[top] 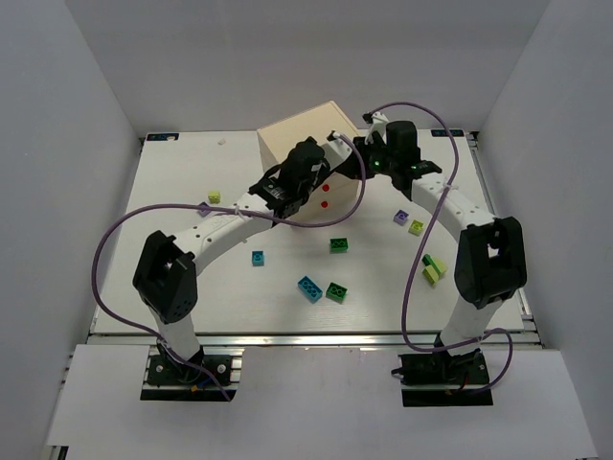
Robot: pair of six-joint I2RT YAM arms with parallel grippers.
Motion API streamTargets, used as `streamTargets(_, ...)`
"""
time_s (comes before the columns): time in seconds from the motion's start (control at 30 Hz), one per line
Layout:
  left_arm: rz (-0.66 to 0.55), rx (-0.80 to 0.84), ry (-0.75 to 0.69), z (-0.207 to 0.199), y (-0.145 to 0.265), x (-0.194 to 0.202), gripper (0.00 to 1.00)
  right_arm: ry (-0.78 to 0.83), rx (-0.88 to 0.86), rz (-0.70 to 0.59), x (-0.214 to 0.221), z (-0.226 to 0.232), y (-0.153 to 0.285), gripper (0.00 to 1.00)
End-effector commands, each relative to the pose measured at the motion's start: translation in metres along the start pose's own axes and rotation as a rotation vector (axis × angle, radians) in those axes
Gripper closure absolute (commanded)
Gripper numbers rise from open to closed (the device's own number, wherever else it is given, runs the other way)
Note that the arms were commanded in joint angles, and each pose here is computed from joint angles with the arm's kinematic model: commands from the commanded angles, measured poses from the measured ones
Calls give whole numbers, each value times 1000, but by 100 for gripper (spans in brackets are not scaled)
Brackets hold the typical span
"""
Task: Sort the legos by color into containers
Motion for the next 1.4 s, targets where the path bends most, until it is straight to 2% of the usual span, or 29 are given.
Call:
streamTargets(0.0,56,-105,26,22,-7,7,43,31,11,-15,-6,-2,25,100)
streamTargets(0.27,27,-74,124,24,-10,5,44,27,18,-11,5,-4,40,100)
streamTargets(0.87,59,-95,127,27,-15,10,42,27,50,-2,19,-11,67,100)
streamTargets(0.9,57,-95,131,28,-15,10,42,29,46,-3,18,-10,67,97)
streamTargets(0.93,55,-97,135,29,-14,9,42,31,41,1,19,-10,65,87)
streamTargets(0.97,47,-100,145,32,-11,6,40,32,34,5,18,-10,65,59)
streamTargets(1.03,36,-105,164,35,-8,3,34,37,6,18,19,-7,64,34)
streamTargets(1.17,-26,-130,230,55,8,-17,24,54,-45,36,21,-1,66,19)
streamTargets(1.37,-131,-134,338,85,43,-47,20,133,-162,81,27,16,85,13)
Point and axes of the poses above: each gripper's point midway between its finger pads, its own y axis back along the fingers, its own z axis along the line the jaws close on, x = y × z, the point moved 4 cm from there along y, back along the fingers, and after that the axes turned 9 degrees about -y, right-handed, at the moved point
